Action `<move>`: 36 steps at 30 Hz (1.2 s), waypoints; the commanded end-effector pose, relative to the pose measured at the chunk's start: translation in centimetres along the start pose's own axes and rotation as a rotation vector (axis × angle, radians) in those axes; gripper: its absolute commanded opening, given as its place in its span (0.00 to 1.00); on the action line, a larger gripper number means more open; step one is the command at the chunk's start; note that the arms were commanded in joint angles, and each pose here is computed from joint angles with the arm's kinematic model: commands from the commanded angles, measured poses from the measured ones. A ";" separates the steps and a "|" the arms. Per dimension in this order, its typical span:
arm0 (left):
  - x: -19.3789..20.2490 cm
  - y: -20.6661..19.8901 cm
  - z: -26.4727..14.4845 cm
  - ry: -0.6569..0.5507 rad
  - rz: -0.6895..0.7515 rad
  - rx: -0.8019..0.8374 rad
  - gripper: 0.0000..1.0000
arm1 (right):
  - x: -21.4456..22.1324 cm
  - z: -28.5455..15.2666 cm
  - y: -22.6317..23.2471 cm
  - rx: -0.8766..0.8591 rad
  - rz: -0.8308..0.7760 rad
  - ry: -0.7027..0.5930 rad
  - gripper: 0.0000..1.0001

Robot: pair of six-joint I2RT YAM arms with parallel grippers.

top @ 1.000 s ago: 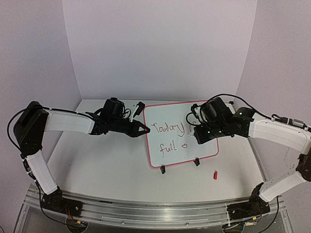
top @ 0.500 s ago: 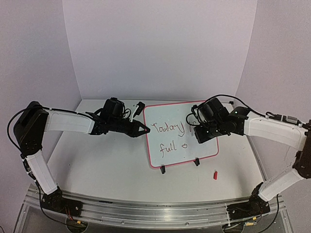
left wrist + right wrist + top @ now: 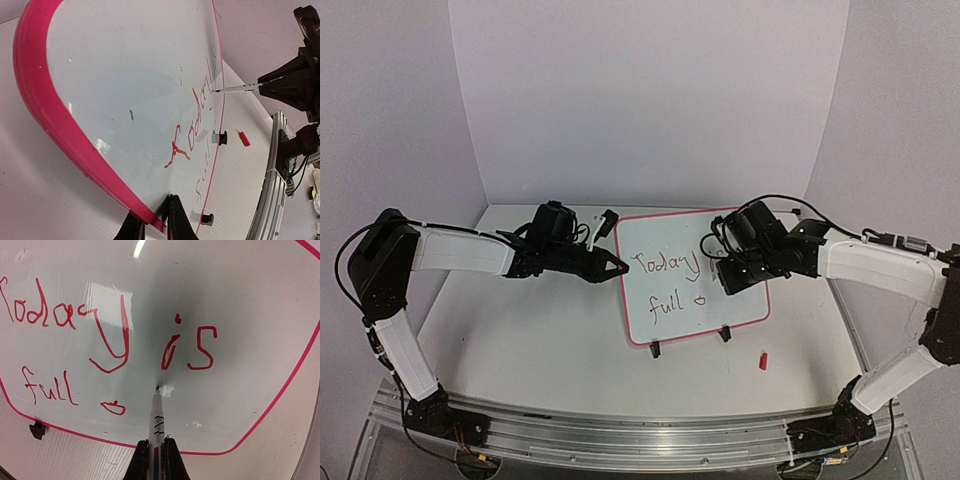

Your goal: Write a sentence on the whiteboard

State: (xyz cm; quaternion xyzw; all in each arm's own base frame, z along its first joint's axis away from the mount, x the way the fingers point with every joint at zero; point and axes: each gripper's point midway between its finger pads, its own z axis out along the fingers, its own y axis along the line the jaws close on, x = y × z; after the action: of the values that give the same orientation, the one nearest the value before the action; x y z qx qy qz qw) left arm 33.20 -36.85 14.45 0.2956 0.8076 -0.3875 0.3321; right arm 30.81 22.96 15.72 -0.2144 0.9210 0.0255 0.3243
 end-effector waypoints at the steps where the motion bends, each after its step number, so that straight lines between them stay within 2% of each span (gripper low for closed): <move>1: 5.3 9.6 -0.4 0.149 0.064 -0.423 0.00 | -1.3 -0.2 0.9 -0.052 0.015 -0.023 0.00; 25: 5.2 9.7 -0.7 0.150 0.067 -0.435 0.00 | 5.7 1.1 1.8 -0.112 0.041 0.207 0.00; 36: 5.2 9.6 -0.9 0.149 0.070 -0.436 0.00 | 4.7 0.9 2.5 -0.145 0.056 0.186 0.00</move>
State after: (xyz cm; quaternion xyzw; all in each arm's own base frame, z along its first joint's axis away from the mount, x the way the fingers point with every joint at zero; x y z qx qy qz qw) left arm 33.21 -36.84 14.44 0.2951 0.8082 -0.3857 0.3330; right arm 26.71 23.02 11.17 -0.2152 0.9504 0.0666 0.2147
